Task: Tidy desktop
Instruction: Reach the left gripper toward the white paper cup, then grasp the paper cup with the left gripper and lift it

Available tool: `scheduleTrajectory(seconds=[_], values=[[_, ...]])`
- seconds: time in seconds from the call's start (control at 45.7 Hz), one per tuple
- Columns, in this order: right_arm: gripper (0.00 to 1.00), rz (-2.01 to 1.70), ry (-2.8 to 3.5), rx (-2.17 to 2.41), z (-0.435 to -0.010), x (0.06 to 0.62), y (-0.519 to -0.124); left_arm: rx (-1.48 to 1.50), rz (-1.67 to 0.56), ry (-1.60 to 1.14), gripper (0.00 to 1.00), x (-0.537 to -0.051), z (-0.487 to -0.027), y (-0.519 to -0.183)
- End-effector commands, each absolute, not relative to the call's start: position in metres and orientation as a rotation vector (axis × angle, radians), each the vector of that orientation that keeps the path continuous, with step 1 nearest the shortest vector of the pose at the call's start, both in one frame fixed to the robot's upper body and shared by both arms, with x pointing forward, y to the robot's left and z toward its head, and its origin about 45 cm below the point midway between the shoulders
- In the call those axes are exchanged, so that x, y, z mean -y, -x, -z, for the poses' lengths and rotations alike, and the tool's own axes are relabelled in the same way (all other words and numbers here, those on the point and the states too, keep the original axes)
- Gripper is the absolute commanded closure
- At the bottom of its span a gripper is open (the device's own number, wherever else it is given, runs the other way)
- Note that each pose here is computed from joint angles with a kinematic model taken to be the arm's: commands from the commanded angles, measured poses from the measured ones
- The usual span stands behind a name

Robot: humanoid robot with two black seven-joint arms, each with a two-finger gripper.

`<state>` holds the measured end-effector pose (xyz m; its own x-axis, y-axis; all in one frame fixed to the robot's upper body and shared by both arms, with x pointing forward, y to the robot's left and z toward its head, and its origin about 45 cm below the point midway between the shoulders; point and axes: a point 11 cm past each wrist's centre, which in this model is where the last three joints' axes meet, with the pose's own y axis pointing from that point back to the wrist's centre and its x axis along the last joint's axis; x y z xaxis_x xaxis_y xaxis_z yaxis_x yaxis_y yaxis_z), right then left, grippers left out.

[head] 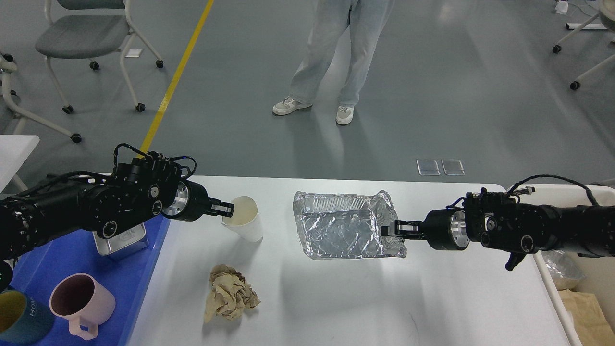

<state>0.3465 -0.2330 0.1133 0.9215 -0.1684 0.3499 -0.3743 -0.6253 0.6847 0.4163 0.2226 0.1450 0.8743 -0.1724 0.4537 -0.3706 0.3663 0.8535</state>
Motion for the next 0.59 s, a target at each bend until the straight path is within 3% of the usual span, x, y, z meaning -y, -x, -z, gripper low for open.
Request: scheduleTrajectory(seconds=[0.0,0.263,0.569], values=[[1.0,-0.32,-2.252,0.384,-0.113,0.233,-0.346,0.506,-0.126,-1.208,1.0,-0.228,-0.159,-0.421],[1.0,-0.323,-2.253,0.383,-0.114,0.233,-0.347,0.484,-0.209,-1.18,1.0,-0.267,-0.221,-0.437],[1.0,-0.329,-2.259,0.372,-0.115,0.227,-0.347,0.587,-0.293,-1.117,1.0,-0.279,-0.338,-0.459]])
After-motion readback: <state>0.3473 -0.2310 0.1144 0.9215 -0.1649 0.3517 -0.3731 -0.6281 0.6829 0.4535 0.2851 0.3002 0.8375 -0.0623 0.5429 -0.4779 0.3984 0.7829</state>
